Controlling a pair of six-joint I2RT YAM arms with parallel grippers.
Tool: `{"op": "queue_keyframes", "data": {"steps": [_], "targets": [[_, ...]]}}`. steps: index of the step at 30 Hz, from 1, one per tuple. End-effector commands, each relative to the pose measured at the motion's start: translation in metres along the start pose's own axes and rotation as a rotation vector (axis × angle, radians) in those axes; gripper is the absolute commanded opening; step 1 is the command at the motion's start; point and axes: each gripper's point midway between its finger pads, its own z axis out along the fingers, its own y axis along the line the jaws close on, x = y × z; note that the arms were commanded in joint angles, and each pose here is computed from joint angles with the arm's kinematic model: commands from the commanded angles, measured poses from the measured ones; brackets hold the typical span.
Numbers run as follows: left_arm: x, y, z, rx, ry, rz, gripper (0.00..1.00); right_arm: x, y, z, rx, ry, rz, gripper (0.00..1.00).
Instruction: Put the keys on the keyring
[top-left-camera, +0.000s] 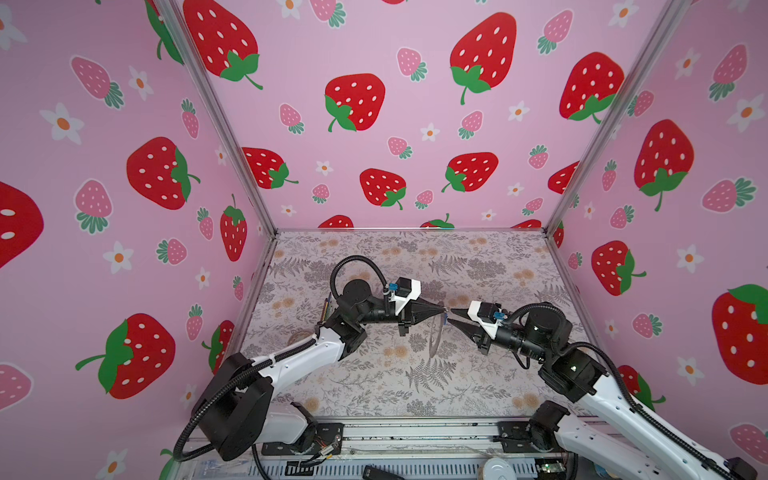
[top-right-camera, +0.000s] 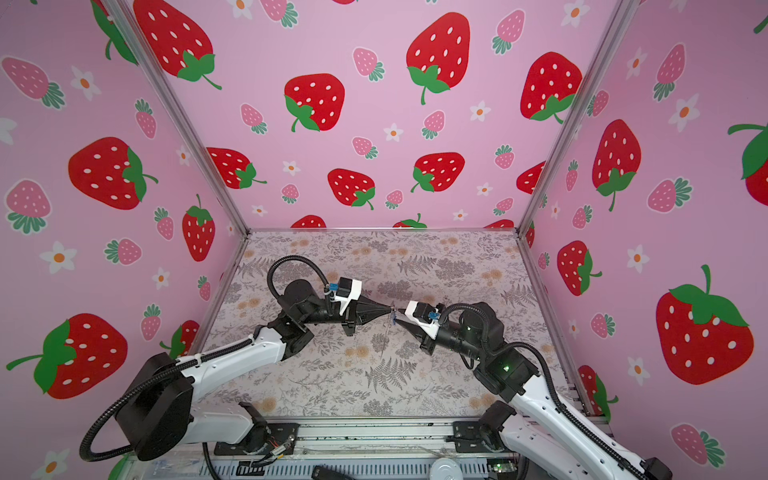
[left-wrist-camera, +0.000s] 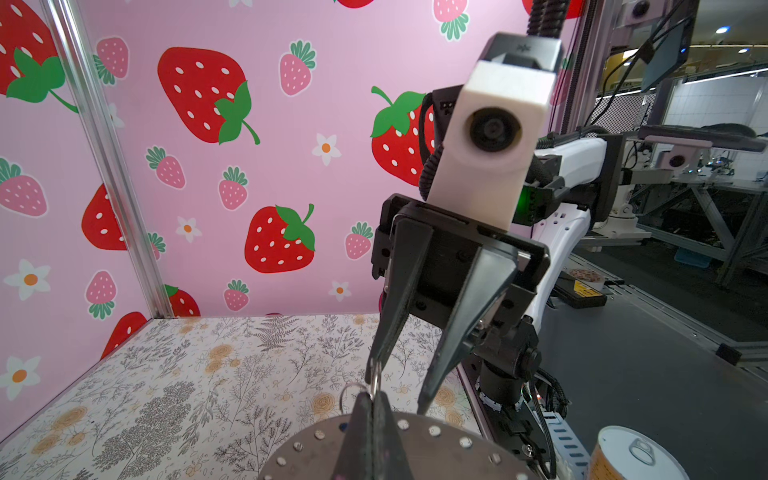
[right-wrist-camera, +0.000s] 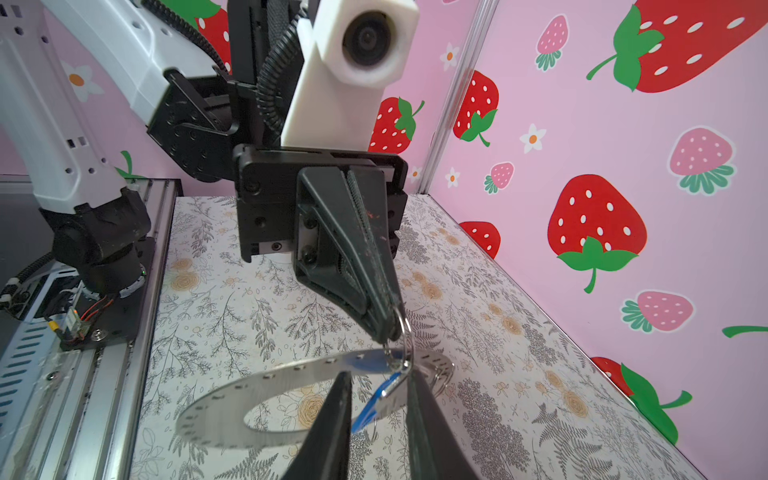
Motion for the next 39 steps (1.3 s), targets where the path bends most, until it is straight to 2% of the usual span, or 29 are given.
{"op": "queue_keyframes", "data": {"steps": [1,6,20,39], "targets": [[-0.031,-0.005,-0.001,0.024,-0.055,0.087,0.0,-0.011,-0.002,0.0,-0.001,-0.041,-0.001,0.25],[-0.031,-0.007,-0.002,0.03,-0.054,0.091,0.0,-0.011,-0.008,-0.003,0.04,-0.049,0.012,0.24],[-0.031,-0.013,-0.002,0.047,-0.052,0.098,0.0,-0.013,-0.005,0.001,0.007,-0.07,0.035,0.23],[-0.032,-0.017,0.001,0.062,-0.048,0.117,0.0,-0.005,-0.002,0.005,-0.021,-0.05,0.058,0.13]]}}
